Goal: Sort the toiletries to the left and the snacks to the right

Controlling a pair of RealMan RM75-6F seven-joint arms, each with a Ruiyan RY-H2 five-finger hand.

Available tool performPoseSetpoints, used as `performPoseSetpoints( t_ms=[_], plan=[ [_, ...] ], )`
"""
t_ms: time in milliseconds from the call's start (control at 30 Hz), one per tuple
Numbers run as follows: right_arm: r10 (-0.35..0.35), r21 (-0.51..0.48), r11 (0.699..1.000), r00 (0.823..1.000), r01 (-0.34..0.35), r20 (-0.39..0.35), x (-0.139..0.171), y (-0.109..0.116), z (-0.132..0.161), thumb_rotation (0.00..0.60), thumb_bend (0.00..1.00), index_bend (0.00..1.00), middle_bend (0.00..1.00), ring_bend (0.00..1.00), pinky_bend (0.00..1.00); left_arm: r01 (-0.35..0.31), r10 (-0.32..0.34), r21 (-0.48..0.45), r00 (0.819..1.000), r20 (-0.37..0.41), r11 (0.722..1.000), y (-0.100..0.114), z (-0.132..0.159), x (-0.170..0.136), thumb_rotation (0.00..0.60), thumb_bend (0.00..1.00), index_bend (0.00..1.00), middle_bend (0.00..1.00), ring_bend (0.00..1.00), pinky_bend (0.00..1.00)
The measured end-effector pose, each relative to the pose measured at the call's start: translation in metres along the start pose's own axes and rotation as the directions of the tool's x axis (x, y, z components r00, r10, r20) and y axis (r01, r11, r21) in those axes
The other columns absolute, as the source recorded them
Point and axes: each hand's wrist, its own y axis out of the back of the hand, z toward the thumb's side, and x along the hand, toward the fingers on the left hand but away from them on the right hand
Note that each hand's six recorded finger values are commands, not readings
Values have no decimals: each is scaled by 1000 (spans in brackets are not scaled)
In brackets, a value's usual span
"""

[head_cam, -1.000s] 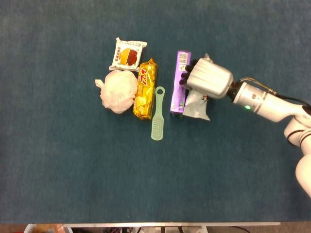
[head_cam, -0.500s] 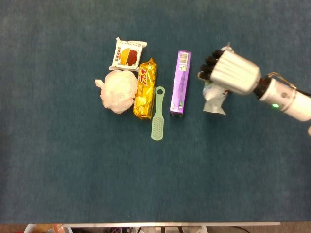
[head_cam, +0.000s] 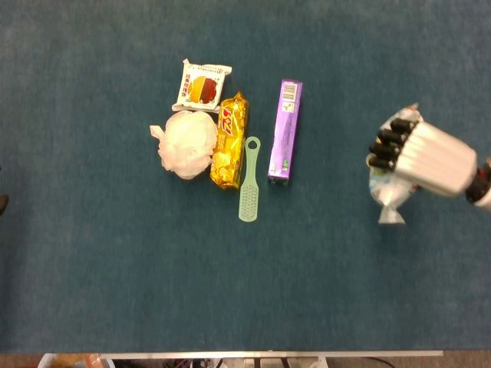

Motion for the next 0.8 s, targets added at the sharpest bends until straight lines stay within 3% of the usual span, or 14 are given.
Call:
performPoseSetpoints(
  t_ms=[233,400,500,633,700,800],
  plan=[
    [107,-54,993,992,-103,69,42,2,23,600,32,644,672,544,601,12,-12,10,1000,9,1000,-3,9,6,600,212,422,501,386,498],
    [225,-54,974,969,-221,98,69,-2,31,600,25,621,620,510,601,18,-18,5,1000,9,1000,-6,11,7,600,211,422,501,386,498],
    [289,-52,957,952,-285,104,78,-10,34,600,1,433,503,404,557,21,-21,3,1000,7,1000,-7,10,7,600,211,421,501,386,498],
    [386,-50,922,915,-383,120,89,-21,34,600,0,115,280,207,372,23,-23,1,1000,2,1000,-8,8,6,600,211,421,501,386,498],
    [436,-56,900,891,-433,127,93,-25,35,600,0,33,212,154,324,22,-22,-1,1000,-2,1000,-9,7,5,600,211,420,501,386,498],
    [477,-64,879,870,-473,128,94,-24,38,600,0,0,171,127,298,20,-20,-4,1000,-5,1000,-9,6,4,600,211,420,501,386,498]
  ],
)
